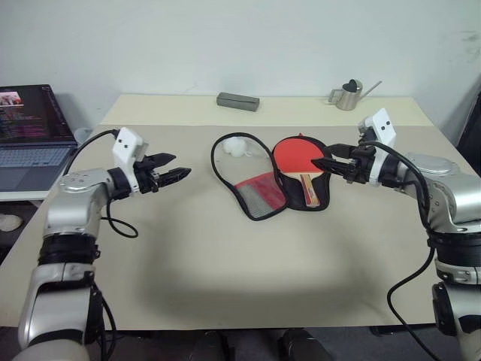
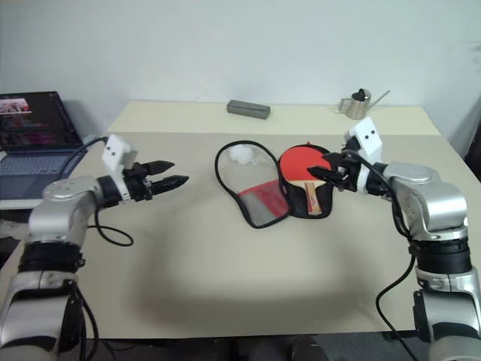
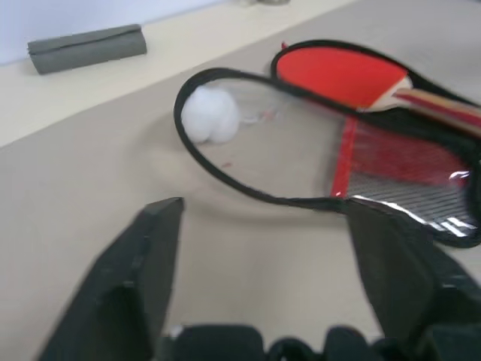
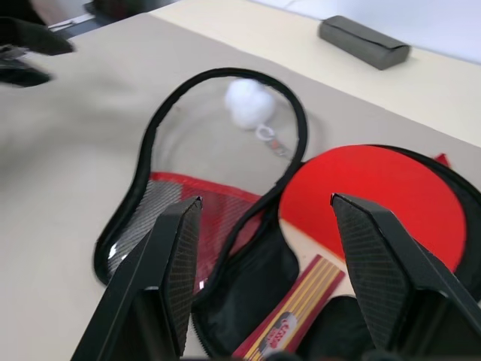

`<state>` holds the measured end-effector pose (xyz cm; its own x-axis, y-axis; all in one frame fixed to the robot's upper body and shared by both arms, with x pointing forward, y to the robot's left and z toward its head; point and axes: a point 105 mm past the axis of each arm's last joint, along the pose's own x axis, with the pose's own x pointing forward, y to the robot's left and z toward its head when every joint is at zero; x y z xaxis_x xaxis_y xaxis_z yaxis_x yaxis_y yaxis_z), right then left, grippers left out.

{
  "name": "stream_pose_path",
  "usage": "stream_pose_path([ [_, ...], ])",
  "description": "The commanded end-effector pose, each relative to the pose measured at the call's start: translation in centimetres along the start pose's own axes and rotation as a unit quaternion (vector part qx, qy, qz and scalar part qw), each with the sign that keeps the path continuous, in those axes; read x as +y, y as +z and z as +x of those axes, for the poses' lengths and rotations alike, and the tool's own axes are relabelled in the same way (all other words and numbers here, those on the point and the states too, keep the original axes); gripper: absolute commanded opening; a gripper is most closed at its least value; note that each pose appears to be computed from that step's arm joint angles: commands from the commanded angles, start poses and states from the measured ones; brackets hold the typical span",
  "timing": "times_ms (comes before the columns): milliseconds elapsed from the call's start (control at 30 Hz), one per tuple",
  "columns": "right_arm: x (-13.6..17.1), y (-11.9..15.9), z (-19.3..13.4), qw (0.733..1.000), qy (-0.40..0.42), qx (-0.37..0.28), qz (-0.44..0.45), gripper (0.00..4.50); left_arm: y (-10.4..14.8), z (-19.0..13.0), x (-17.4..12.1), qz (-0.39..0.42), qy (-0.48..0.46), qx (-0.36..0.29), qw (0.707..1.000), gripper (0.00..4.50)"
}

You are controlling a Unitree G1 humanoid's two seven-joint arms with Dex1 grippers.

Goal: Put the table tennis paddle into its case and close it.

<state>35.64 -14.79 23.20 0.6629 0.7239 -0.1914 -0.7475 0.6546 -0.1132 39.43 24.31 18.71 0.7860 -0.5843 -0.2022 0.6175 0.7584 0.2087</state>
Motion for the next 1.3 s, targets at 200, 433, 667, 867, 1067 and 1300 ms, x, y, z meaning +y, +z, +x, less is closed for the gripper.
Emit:
stream_pose_path([
  [200, 0.3, 2.8, -2.7, 0.998, 0.029, -0.034, -0.049, 3.01, -1.0, 3.8, 1.5, 0.008, 0.063, 0.043, 0.997, 0.24],
  [433, 0.5, 3.8, -4.1, 0.997, 0.038, -0.043, -0.058, 3.01, -2.4, 7.4, -0.2, -0.003, 0.064, 0.081, 0.995, 0.05],
  [667, 1.0, 3.4, -4.4, 0.997, 0.031, -0.044, -0.055, 3.01, -1.4, 9.8, -1.1, -0.015, 0.095, 0.052, 0.994, 0.05],
  [867, 0.8, 3.6, -4.7, 0.997, 0.016, -0.048, -0.054, 3.01, -1.1, 11.2, -2.7, -0.059, 0.082, 0.021, 0.995, 0.05],
  [1067, 0.9, 3.5, -5.2, 0.997, 0.011, -0.046, -0.064, 3.01, -0.4, 12.4, -4.4, -0.113, 0.054, -0.018, 0.992, 0.05],
  [1300, 0.7, 3.2, -5.8, 0.997, 0.008, -0.032, -0.067, 3.01, 2.0, 13.6, -6.7, -0.132, -0.017, -0.07, 0.989, 0.05],
])
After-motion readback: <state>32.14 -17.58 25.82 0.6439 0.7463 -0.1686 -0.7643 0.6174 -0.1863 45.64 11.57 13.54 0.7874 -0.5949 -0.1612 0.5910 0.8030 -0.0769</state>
